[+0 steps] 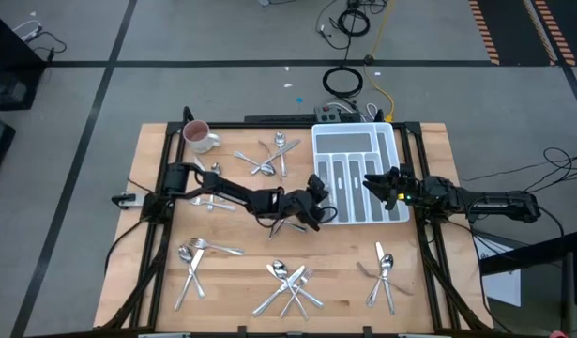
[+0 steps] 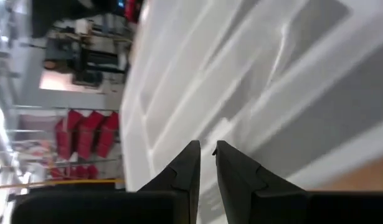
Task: Sort silverware
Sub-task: Put the silver fork into the silverware tray
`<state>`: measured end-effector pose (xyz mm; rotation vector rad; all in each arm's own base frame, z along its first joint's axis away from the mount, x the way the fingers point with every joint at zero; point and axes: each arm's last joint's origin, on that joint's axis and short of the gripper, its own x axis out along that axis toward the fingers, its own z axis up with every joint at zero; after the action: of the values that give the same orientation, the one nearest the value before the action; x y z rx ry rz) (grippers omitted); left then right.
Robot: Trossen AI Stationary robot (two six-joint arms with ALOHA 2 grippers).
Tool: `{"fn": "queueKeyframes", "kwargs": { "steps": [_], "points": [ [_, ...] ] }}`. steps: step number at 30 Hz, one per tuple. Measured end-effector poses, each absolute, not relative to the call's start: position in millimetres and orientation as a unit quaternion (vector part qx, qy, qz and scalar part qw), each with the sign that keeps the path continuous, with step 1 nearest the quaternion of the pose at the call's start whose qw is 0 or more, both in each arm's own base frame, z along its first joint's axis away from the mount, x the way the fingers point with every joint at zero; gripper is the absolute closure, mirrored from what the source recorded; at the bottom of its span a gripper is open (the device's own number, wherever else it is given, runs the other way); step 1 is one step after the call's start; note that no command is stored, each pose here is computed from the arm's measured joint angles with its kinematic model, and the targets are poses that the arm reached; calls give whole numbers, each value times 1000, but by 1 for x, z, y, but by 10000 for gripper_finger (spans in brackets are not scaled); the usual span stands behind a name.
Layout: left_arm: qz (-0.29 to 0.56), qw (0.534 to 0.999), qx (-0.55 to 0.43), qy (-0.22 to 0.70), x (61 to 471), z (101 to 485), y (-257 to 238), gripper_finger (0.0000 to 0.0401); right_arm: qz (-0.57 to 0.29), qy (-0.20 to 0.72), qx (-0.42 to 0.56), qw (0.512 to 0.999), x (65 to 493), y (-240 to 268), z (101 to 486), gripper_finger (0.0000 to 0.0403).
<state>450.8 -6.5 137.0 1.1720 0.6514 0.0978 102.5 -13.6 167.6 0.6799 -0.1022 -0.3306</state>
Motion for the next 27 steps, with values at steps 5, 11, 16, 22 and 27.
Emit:
{"fn": "queueKeyframes", "kwargs": {
  "steps": [5, 11, 16, 22, 27],
  "points": [
    [17, 782, 530, 327, 447, 130, -9, 342, -161, -49, 332, 928, 102, -14, 168, 199],
    [86, 757, 544, 353, 444, 140, -12, 342, -160, -49, 332, 928, 103, -14, 168, 199],
    [188, 781, 497, 326, 435, 205, -13, 342, -161, -45, 331, 929, 103, -14, 167, 199],
    [278, 882, 246, 291, 385, 289, 1, 342, -163, -43, 331, 929, 103, -14, 166, 199],
    [334, 888, -92, 302, 318, 326, 19, 342, -165, -41, 331, 928, 103, -14, 166, 199]
  ]
}}
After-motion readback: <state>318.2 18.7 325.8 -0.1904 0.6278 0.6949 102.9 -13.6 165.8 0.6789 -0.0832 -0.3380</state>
